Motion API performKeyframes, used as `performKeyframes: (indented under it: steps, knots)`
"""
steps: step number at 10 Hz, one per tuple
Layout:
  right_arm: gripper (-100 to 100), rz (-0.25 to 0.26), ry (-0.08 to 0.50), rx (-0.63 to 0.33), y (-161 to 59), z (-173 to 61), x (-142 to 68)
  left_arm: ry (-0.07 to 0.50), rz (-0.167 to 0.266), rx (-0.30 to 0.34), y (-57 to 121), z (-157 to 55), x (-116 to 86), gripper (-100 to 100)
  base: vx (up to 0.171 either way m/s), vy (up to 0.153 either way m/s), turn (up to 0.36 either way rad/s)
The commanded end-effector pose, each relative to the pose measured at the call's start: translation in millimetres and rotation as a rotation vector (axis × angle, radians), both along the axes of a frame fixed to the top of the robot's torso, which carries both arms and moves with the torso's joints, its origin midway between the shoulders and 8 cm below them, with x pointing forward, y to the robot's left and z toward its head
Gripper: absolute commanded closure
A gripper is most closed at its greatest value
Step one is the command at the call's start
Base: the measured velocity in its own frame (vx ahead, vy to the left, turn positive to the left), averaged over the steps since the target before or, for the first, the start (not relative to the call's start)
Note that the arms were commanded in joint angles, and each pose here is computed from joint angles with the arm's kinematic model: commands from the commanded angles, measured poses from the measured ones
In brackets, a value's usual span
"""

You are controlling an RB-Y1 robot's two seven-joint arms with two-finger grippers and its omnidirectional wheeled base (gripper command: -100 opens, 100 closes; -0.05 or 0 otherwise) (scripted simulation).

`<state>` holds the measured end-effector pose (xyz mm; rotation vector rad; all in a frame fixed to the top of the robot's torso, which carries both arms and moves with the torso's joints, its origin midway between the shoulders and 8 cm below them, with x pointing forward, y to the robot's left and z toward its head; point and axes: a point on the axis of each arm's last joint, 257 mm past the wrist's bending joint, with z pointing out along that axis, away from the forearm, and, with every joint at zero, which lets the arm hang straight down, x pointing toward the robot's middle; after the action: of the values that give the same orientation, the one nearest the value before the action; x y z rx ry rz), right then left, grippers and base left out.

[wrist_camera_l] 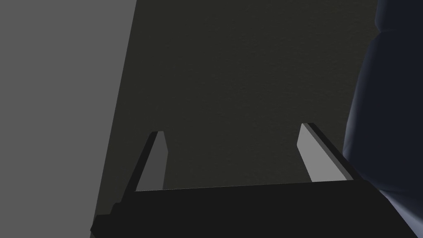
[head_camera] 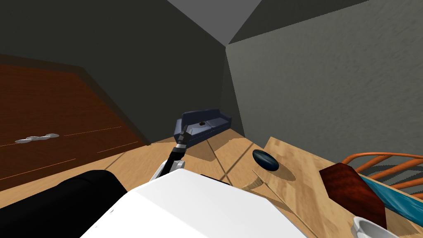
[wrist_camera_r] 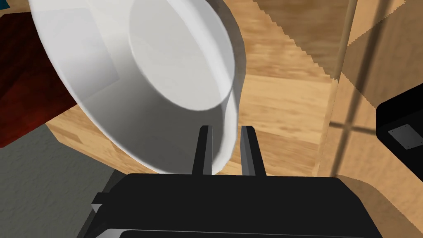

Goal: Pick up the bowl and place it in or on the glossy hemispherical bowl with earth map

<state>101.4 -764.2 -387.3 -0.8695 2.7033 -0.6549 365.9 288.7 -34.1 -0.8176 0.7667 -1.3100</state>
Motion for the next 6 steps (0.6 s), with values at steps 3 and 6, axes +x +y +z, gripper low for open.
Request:
performKeyframes:
  steps: [3, 6]
  knots:
    - [100, 0.033, 0.007, -0.064, -26, 35, 11, 0.0, 0.0, 0.0, 0.0, 0, 0, 0, -0.021, 0.086, -0.017]
    - [100, 0.061, 0.024, -0.129, -50, 70, 19, 0.0, 0.0, 0.0, 0.0, 0, 0, 0, 0.002, 0.055, -0.013]
